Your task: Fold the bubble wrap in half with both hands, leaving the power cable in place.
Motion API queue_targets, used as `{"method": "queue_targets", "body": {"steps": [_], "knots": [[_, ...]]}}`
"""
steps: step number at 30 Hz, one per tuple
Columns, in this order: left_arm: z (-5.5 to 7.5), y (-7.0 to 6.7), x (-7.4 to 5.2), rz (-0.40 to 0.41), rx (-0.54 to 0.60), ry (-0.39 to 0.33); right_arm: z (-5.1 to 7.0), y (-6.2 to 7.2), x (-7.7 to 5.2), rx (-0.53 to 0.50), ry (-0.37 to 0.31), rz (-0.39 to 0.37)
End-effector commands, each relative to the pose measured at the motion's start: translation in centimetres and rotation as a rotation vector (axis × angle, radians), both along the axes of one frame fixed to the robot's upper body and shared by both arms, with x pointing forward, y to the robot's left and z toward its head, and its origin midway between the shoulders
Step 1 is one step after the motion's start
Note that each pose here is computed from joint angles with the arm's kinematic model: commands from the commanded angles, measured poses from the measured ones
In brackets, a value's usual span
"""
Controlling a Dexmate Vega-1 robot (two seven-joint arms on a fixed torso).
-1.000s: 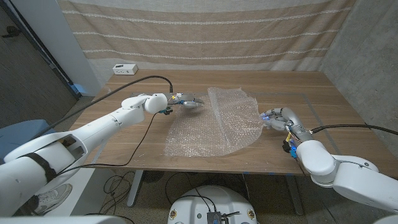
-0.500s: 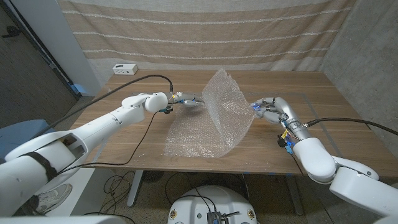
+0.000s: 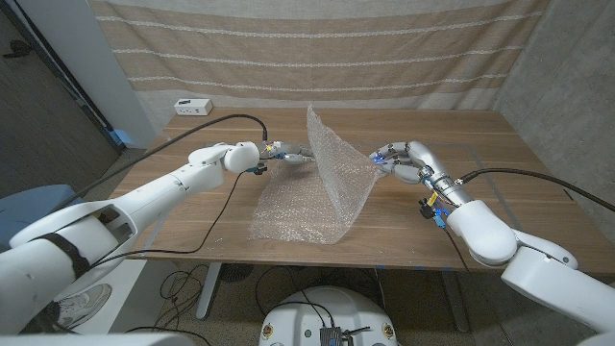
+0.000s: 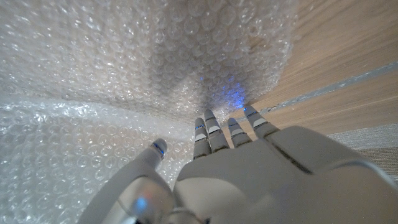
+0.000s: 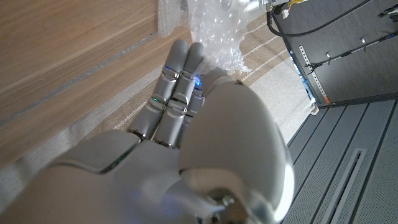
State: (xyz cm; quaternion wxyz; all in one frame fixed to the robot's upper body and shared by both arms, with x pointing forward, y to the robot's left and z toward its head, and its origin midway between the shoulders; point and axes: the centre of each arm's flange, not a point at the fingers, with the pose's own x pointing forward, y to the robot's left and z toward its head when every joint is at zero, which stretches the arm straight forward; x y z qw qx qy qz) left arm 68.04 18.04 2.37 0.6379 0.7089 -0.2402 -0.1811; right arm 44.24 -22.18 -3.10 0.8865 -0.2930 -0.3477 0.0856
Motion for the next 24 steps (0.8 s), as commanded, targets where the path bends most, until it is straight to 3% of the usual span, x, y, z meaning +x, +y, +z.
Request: {"method": "queue_targets", "body": {"steps": [1,24], "knots": [[0.0,0.0,0.2,0.000,-0.005,0.003,1.6,2.2,1.0,-0.071,-0.009,0.152],[0.2,-0.5,0.7,-0.008,-0.004,0.009,3.4,6.5,4.1,-0.210,0.065,0.411]]}}
